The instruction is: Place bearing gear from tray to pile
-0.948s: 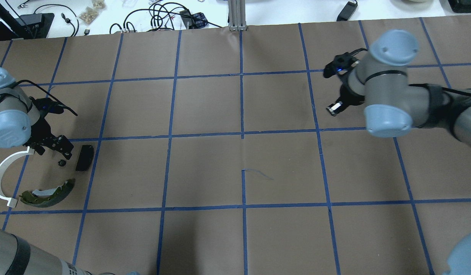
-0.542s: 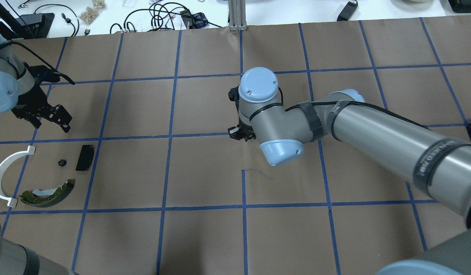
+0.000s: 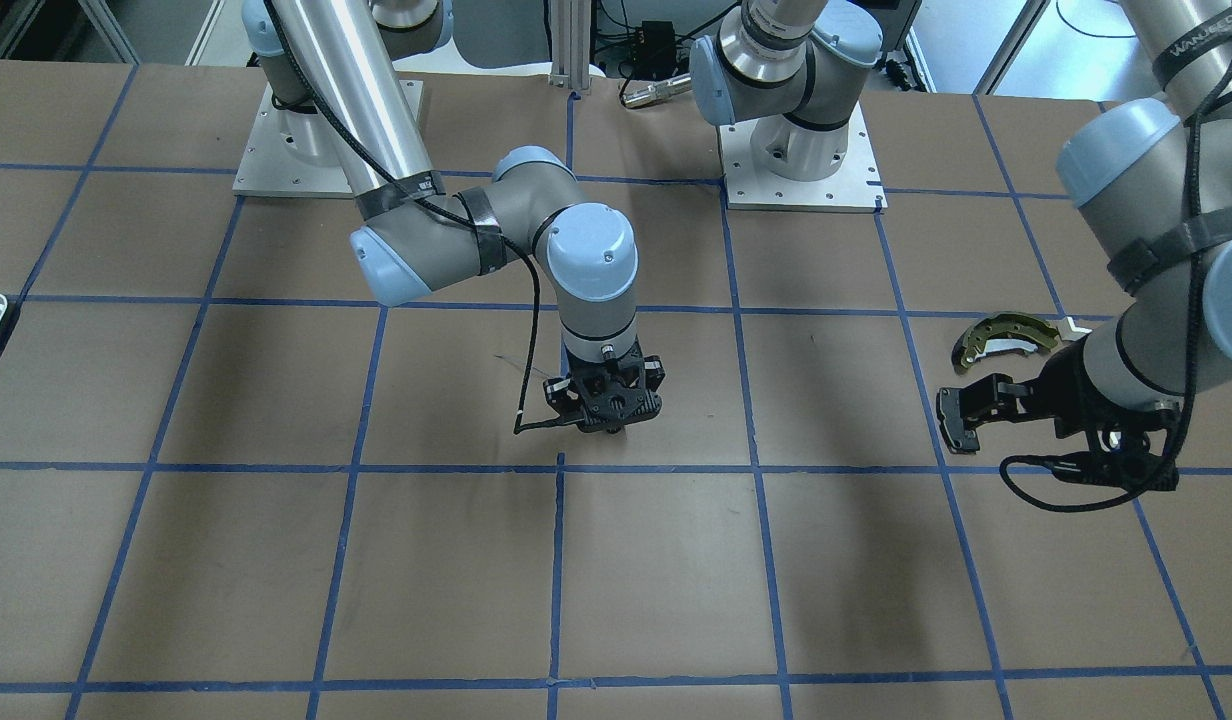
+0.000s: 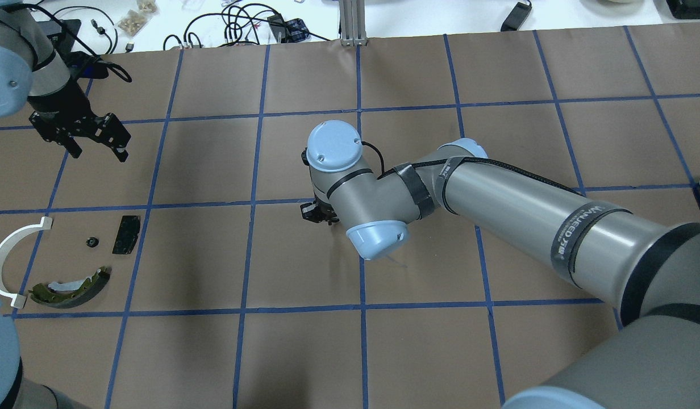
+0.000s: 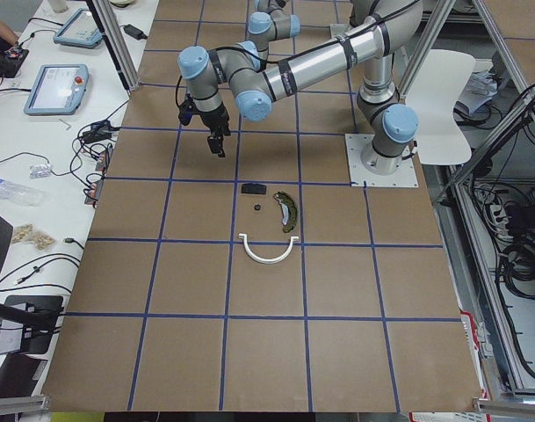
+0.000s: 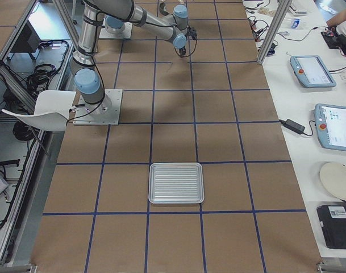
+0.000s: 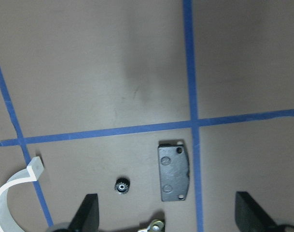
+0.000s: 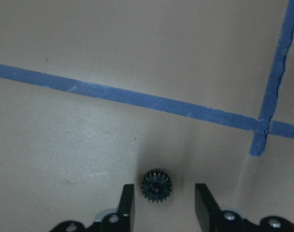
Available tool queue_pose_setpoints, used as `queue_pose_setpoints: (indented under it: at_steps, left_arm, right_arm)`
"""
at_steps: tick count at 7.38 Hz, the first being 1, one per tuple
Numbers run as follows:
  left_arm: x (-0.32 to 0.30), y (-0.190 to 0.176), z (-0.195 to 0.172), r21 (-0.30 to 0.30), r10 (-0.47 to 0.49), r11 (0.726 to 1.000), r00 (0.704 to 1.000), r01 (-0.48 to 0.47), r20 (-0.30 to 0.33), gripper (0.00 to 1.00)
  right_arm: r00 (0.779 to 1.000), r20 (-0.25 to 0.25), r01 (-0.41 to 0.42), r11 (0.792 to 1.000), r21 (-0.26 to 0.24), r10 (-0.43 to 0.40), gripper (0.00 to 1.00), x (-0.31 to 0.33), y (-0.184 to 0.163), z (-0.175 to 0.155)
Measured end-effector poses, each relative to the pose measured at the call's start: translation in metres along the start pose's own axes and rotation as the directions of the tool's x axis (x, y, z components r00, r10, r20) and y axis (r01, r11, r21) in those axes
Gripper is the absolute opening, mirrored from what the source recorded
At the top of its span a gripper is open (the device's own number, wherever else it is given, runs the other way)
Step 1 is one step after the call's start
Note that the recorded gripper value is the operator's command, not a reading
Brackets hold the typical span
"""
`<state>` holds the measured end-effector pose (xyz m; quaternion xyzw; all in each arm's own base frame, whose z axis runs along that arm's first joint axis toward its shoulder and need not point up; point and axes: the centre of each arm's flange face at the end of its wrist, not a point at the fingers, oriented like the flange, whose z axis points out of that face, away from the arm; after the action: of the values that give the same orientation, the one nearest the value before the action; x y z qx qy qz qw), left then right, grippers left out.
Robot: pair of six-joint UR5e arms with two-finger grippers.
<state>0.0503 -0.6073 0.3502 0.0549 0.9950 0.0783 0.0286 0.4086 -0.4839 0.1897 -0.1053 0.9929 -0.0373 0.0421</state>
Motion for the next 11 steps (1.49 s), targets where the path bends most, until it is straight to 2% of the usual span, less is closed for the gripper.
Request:
queue_pose_setpoints:
  at_steps: [1,2,4,6,7,8,9,10,11]
  left_arm:
    - [0.033,-0.003,-0.008,0.013,-0.005,1.0,1.0,0.004,0.002,1.0]
    - [0.072,-0.004,-0.014,0.025,-0.013,1.0,1.0,0.013,0.005,1.0]
    - [0.161,-0.003,-0.016,0.03,-0.026,0.999,1.0,0.026,0.009,1.0]
    - [0.24,-0.001,-0.005,0.027,-0.081,0.996,0.996,0.082,-0.041,0.97]
    - [0.266,0.0,0.0,0.026,-0.086,0.996,0.995,0.088,-0.055,0.9]
    - [0.288,0.001,0.01,0.021,-0.073,0.997,0.996,0.074,-0.057,0.9]
    - [0.311,0.003,0.025,0.023,-0.046,0.999,0.998,0.047,-0.054,0.91]
    - [0.33,0.006,0.045,0.038,-0.027,0.999,0.998,0.029,-0.052,0.91]
    - [0.339,0.008,0.068,0.058,-0.024,0.998,0.998,0.027,-0.055,0.9]
  right_arm:
    - [1.0,0.0,-0.023,1.0,-0.003,0.023,1.0,0.013,-0.008,-0.015]
    - [0.999,-0.005,-0.051,0.999,-0.005,0.051,1.0,0.041,-0.019,-0.047]
    - [0.997,-0.018,-0.074,0.997,-0.009,0.074,1.0,0.136,-0.032,-0.137]
    - [0.995,-0.028,-0.099,0.995,0.007,0.099,1.0,0.19,-0.014,-0.227]
    - [0.994,-0.035,-0.105,0.994,0.016,0.105,1.0,0.194,-0.005,-0.265]
    - [0.993,-0.04,-0.108,0.994,0.013,0.109,1.0,0.191,0.002,-0.296]
    - [0.994,-0.042,-0.103,0.995,0.004,0.103,1.0,0.188,0.011,-0.317]
    - [0.996,-0.04,-0.083,0.997,0.004,0.084,1.0,0.188,0.021,-0.327]
    - [0.997,-0.037,-0.061,0.998,0.024,0.062,1.0,0.192,0.024,-0.326]
